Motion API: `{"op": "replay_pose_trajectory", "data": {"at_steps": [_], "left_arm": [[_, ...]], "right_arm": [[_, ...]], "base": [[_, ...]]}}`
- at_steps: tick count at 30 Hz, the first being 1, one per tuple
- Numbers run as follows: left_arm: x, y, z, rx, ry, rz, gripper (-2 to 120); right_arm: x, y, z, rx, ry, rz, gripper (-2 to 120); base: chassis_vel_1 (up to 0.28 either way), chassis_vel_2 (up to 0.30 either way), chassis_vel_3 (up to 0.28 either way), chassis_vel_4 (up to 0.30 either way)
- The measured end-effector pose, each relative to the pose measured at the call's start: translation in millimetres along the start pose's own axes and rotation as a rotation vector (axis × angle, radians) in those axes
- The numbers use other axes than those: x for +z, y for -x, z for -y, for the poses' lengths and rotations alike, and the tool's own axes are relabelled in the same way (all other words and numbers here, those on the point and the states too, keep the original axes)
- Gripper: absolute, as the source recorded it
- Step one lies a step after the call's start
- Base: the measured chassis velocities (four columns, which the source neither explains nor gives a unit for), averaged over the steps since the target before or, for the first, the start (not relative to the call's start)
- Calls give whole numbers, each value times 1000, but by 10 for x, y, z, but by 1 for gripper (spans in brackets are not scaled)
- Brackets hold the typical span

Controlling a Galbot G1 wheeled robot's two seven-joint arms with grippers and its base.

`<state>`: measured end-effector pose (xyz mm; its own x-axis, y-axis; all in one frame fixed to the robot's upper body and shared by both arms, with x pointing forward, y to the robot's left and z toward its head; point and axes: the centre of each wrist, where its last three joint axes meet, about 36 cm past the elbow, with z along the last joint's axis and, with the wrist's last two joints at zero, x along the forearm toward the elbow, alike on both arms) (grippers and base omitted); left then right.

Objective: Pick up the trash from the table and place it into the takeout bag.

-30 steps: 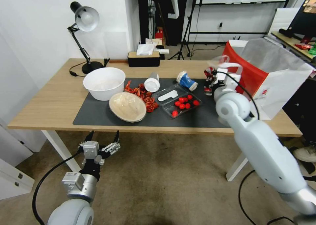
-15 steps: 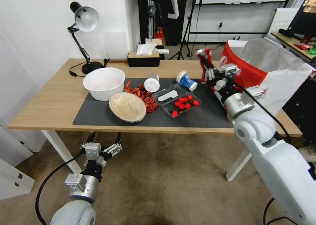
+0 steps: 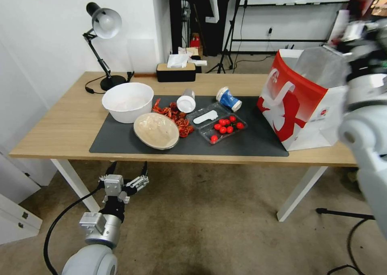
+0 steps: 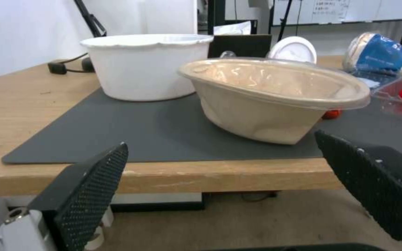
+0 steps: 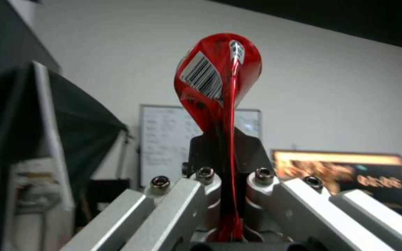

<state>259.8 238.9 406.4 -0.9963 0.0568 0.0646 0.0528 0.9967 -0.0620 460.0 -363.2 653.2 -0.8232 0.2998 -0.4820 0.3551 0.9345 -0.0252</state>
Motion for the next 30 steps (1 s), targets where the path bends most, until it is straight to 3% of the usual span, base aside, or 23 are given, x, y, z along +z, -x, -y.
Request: {"op": "replay_pose_trajectory", "data": {"at_steps": [2,8,10,19,23,30], "left_arm": [[9,-3,-1,1,0,-3,100],[-5,-11,-3,2,1,0,100],[-8,-17,-3,2,1,0,100],[-9,-21,-1,0,0,3,100],[-25,-22,0,0,0,7,100],[-57,-34,-5,0,2,14,100]], "right_arm": [[91,31,64,31,-35,-114,4],[299,62,50,18,-48,-209,22],[391,87,31,9,-48,-237,34],[418,84,23,-38,-35,-267,62],[317,73,64,-59,-37,-321,82],[257,64,58,-74,-20,-328,99]], "base": [[0,0,0,0],[0,0,0,0],[0,0,0,0],[0,0,0,0],[0,0,0,0],[0,0,0,0]]}}
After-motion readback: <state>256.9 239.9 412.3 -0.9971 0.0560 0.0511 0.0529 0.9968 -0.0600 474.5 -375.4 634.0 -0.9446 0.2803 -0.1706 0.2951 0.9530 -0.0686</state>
